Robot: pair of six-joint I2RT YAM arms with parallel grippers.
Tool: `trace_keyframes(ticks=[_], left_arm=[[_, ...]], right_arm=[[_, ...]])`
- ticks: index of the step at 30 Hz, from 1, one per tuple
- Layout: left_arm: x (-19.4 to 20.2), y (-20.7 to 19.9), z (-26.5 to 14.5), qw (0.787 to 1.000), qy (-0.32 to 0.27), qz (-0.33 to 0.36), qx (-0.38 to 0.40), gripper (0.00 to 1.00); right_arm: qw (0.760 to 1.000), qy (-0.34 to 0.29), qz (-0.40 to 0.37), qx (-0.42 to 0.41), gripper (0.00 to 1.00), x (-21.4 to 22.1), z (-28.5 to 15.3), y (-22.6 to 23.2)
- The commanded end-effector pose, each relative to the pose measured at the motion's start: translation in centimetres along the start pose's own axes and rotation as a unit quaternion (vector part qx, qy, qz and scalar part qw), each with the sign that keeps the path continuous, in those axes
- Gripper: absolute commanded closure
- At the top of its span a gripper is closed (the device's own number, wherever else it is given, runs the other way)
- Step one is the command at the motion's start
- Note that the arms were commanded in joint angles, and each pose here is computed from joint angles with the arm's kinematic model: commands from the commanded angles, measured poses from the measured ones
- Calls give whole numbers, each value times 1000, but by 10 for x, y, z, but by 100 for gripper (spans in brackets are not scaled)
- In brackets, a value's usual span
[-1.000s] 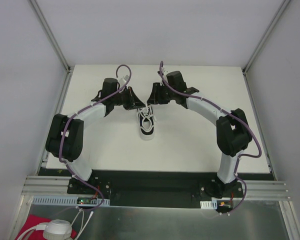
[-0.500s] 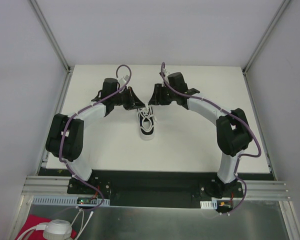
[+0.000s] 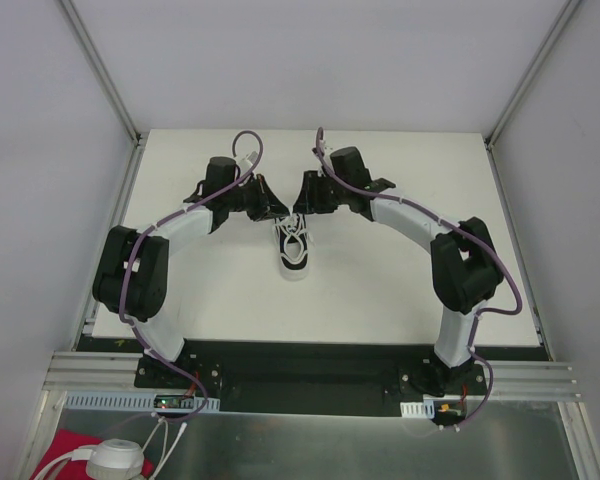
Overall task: Tie the shoes
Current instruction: Wrap the shoelace around the shoelace.
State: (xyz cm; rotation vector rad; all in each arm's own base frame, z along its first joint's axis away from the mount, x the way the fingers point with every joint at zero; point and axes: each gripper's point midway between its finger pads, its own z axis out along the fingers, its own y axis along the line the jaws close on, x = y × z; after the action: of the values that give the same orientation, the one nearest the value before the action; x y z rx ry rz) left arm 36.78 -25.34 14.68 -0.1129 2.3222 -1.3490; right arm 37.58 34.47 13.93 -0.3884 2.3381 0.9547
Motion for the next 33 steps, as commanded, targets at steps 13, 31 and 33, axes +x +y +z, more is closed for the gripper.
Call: trace_keyframes(ticks=[13, 31, 33], left_arm=[[3, -6, -1, 1000, 8, 10, 24, 100], [2, -12, -1, 999, 9, 11, 35, 100], [1, -12, -1, 999, 7, 12, 35, 100]], right_arm=[[998, -45, -13, -30, 56, -36, -14, 30], [999, -22, -27, -33, 57, -22, -11, 41], [999, -29, -30, -25, 57, -25, -16, 37]])
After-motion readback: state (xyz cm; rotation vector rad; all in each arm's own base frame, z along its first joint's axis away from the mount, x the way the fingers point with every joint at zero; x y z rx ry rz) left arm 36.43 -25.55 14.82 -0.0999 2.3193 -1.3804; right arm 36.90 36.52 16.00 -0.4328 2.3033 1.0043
